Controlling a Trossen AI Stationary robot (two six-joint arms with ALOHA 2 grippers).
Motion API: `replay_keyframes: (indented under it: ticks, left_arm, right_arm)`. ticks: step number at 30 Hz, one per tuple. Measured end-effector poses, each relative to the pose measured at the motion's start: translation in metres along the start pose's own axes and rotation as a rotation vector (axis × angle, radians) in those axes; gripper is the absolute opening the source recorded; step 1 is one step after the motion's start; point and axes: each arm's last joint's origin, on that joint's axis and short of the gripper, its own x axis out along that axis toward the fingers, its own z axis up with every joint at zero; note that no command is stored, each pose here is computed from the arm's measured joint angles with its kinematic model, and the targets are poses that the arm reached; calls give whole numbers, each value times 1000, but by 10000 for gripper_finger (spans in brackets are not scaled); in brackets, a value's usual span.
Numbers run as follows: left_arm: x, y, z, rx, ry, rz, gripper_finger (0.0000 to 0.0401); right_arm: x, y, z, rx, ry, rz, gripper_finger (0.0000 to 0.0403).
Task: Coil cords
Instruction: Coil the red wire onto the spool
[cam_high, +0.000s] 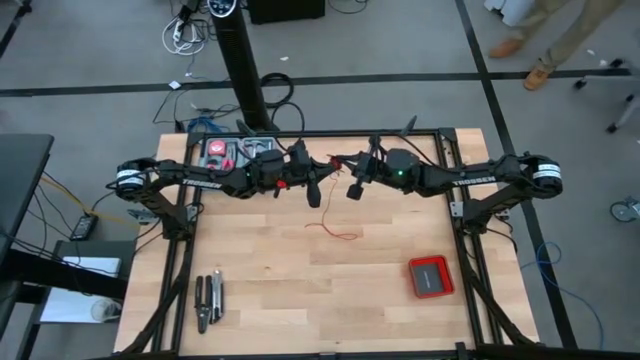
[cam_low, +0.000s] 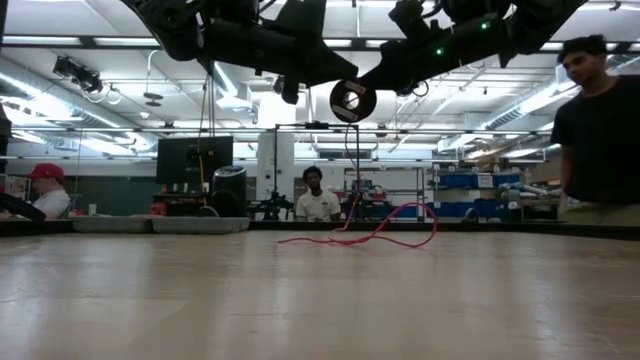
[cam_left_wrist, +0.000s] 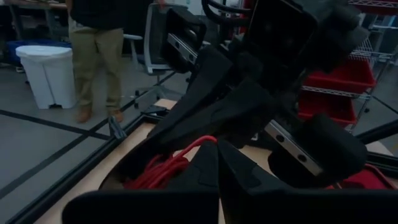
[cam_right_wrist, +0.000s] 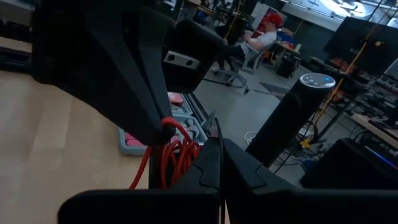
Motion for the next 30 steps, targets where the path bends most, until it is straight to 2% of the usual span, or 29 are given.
replay_keyframes:
  ticks: [9, 20, 30]
  left_arm:
    - [0, 0, 0, 4, 4, -17, 1]
    - [0, -2, -1, 5, 9, -36, 34]
    - [0, -2, 0, 4, 6, -31, 37]
  right_arm:
    - [-1, 1, 1, 4, -8, 1, 2]
    - [-1, 0, 5, 30, -39, -6, 2]
    - [-1, 0, 6, 75, -52, -4, 2]
